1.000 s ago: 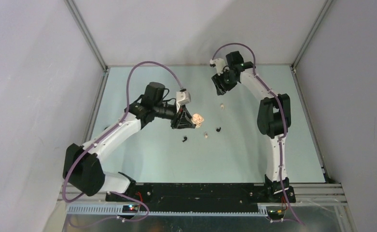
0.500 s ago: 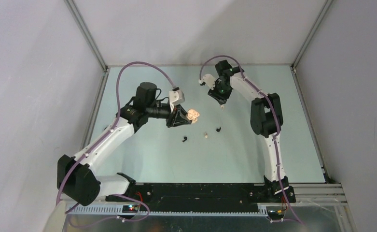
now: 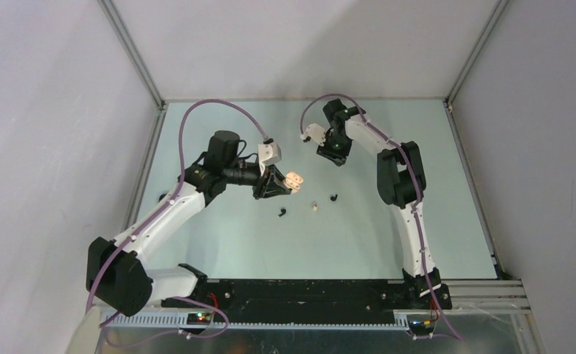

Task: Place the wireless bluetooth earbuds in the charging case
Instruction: Pick up the right earbud from the center of the board.

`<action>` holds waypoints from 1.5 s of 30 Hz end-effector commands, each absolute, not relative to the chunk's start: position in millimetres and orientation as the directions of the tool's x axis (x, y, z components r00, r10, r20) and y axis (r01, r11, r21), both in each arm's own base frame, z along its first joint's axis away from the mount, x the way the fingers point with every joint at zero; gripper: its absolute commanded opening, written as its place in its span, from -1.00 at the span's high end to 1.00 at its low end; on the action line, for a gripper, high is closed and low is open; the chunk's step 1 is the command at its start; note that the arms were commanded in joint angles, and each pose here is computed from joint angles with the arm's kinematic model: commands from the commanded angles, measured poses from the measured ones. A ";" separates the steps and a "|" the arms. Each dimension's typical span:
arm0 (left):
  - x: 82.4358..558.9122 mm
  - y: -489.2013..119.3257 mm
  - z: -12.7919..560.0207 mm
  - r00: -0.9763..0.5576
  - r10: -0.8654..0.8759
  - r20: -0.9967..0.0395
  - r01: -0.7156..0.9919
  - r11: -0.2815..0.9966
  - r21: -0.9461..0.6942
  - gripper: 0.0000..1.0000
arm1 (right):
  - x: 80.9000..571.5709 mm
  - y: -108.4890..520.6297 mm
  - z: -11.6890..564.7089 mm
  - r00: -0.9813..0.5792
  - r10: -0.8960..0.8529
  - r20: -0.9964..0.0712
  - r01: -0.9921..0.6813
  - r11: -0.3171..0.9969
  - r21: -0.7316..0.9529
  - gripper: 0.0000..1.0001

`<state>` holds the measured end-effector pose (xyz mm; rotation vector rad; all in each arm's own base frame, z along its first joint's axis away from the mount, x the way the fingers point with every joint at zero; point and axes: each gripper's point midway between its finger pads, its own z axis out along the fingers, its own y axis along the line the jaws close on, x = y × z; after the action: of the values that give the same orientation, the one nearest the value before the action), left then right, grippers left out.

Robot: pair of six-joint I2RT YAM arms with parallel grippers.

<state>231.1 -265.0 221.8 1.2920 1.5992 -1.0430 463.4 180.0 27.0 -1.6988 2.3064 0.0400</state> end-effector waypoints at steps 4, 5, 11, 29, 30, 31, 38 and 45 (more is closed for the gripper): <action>235.0 -267.5 223.4 -0.108 0.296 -0.949 0.990 0.117 -0.076 1.00 | 478.9 187.4 35.4 -0.226 -0.941 -0.251 -0.943 0.276 -0.186 0.17; 235.4 -267.4 222.5 -0.110 0.297 -0.948 0.990 0.117 -0.078 1.00 | 478.2 187.4 34.6 -0.221 -0.943 -0.249 -0.945 0.270 -0.183 0.18; 237.5 -268.4 220.2 -0.117 0.301 -0.946 0.989 0.118 -0.085 1.00 | 475.8 188.8 29.7 -0.206 -0.946 -0.250 -0.955 0.251 -0.160 0.21; 241.6 -270.3 211.8 -0.139 0.319 -0.938 0.987 0.119 -0.106 1.00 | 468.8 195.3 33.2 -0.205 -0.937 -0.284 -0.961 0.247 -0.121 0.71; 241.8 -270.5 212.2 -0.140 0.318 -0.938 0.987 0.119 -0.107 1.00 | 468.1 195.3 34.7 -0.215 -0.932 -0.291 -0.959 0.258 -0.116 0.71; 241.6 -270.8 211.9 -0.142 0.319 -0.937 0.987 0.119 -0.109 1.00 | 466.5 195.4 38.8 -0.222 -0.928 -0.299 -0.957 0.266 -0.115 0.70; 247.6 -272.3 209.5 -0.168 0.307 -0.937 0.981 0.150 -0.127 1.00 | 462.2 201.6 73.9 -0.292 -0.863 -0.412 -0.923 0.367 -0.114 0.72; 259.6 -277.8 198.8 -0.266 0.291 -0.919 0.955 0.206 -0.212 1.00 | 452.8 199.6 112.2 -0.317 -0.777 -0.544 -0.819 0.514 -0.256 0.74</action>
<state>247.6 -273.3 198.0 1.2466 1.6839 -1.0771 438.7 188.9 47.0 -1.5276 2.3064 0.1740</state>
